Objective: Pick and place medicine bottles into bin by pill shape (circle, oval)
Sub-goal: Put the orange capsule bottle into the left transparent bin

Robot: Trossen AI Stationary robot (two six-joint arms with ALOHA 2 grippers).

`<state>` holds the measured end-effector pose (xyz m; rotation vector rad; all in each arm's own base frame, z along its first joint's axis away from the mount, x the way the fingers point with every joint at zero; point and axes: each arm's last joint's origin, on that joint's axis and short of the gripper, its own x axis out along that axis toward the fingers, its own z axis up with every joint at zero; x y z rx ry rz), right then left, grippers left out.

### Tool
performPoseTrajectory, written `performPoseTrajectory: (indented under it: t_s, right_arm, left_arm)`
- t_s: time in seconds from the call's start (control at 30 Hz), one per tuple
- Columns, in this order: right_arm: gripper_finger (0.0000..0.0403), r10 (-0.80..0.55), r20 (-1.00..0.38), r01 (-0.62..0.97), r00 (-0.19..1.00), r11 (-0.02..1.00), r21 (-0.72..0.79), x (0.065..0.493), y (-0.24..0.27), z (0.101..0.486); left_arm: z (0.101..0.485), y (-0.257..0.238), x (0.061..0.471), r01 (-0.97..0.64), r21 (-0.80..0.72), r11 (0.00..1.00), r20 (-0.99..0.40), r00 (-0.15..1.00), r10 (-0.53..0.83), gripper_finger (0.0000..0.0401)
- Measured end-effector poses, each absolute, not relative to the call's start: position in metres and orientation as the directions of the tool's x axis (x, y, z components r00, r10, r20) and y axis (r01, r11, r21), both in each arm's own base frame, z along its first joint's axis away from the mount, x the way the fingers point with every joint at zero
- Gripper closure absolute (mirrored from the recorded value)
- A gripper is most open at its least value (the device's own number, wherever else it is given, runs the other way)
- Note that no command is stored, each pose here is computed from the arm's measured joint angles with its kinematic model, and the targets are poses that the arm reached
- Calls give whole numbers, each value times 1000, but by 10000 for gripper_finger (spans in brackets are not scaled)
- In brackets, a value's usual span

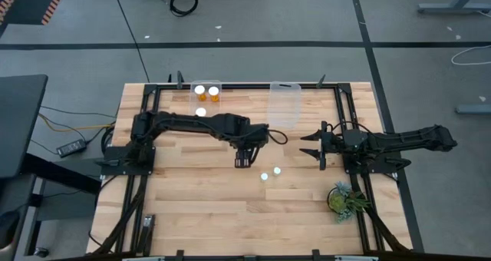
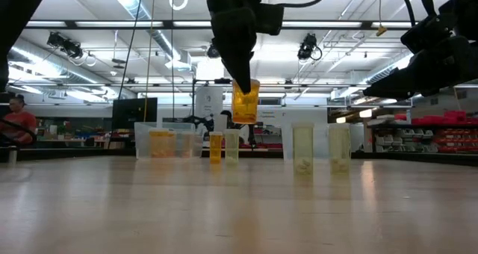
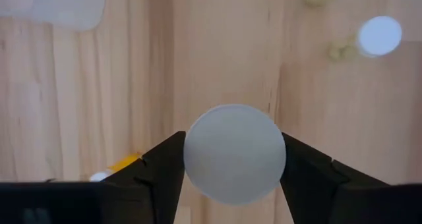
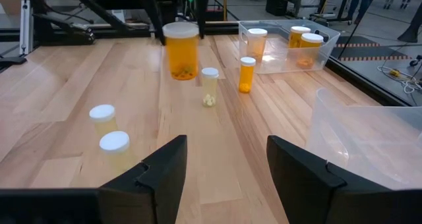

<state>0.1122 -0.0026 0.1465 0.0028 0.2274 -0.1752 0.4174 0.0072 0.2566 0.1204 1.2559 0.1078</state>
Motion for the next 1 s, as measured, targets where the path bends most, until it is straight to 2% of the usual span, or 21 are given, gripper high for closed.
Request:
performPoseTrajectory:
  t_s: [0.6,1.0]
  right_arm:
    - [187,-172,-225,173,959,985,-17,112,-3,146]
    - [187,-173,-225,173,959,985,-17,112,-3,146]
  left_arm:
    - [261,46,410,-61,164,985,-946,275,174,180]
    - [285,72,392,-134,184,974,-932,291,216,183]
